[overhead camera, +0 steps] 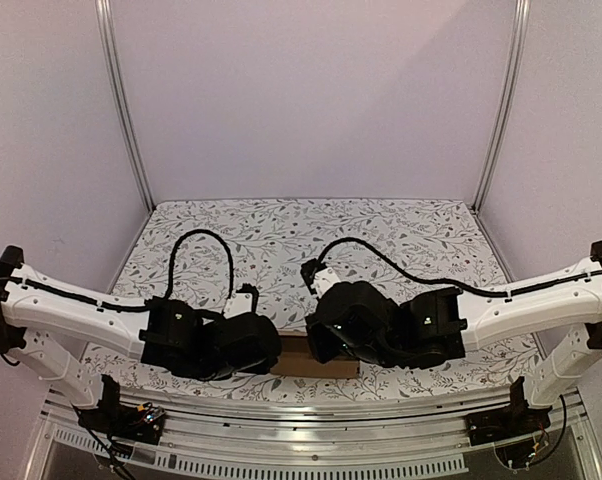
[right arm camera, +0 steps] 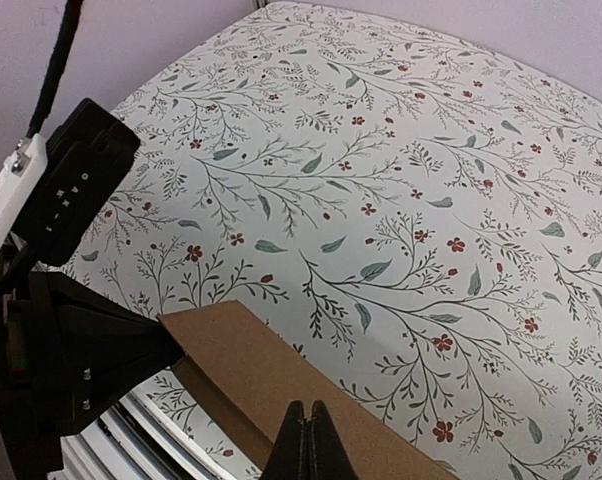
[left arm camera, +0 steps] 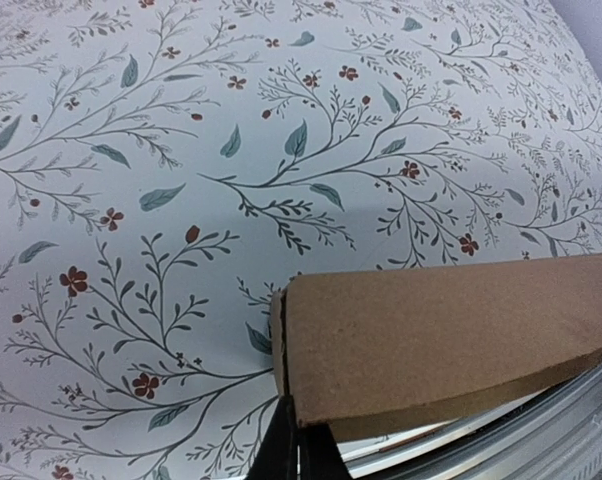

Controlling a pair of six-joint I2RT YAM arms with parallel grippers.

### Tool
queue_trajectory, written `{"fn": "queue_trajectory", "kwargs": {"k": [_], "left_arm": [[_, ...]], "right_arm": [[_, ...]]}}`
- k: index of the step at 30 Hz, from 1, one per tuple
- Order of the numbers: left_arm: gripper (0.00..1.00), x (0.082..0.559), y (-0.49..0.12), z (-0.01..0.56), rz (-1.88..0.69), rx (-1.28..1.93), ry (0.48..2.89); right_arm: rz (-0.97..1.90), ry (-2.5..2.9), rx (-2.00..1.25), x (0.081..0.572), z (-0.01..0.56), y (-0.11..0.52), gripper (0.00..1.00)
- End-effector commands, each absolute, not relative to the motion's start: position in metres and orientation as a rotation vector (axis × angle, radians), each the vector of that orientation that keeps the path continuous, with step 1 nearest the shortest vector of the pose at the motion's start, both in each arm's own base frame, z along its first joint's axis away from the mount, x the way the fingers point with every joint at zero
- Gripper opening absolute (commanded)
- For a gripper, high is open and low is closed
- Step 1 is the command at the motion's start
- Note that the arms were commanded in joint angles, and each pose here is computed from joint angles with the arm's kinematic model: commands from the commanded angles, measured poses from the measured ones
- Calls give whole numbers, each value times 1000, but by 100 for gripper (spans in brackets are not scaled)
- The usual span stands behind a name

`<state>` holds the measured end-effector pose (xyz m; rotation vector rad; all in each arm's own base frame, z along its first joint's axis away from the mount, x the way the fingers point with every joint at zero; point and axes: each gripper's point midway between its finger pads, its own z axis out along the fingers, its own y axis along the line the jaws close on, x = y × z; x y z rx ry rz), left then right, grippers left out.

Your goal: Fold the paper box

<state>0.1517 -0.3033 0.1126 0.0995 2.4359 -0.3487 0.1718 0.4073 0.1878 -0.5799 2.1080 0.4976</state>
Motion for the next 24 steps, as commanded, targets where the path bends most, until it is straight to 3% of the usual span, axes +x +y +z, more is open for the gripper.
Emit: {"fn": "queue_trajectory", "kwargs": {"k": [1, 13, 24], "left_arm": [[0, 147, -308, 111, -334, 104, 2439], [0, 144, -313, 99, -301, 125, 2473], [24, 138, -311, 98, -323, 147, 2502]], "right_arm": [[526, 2113, -576, 175, 174, 424, 0], [473, 2177, -556, 175, 121, 422, 0], [398, 2193, -545, 171, 93, 411, 0]]}}
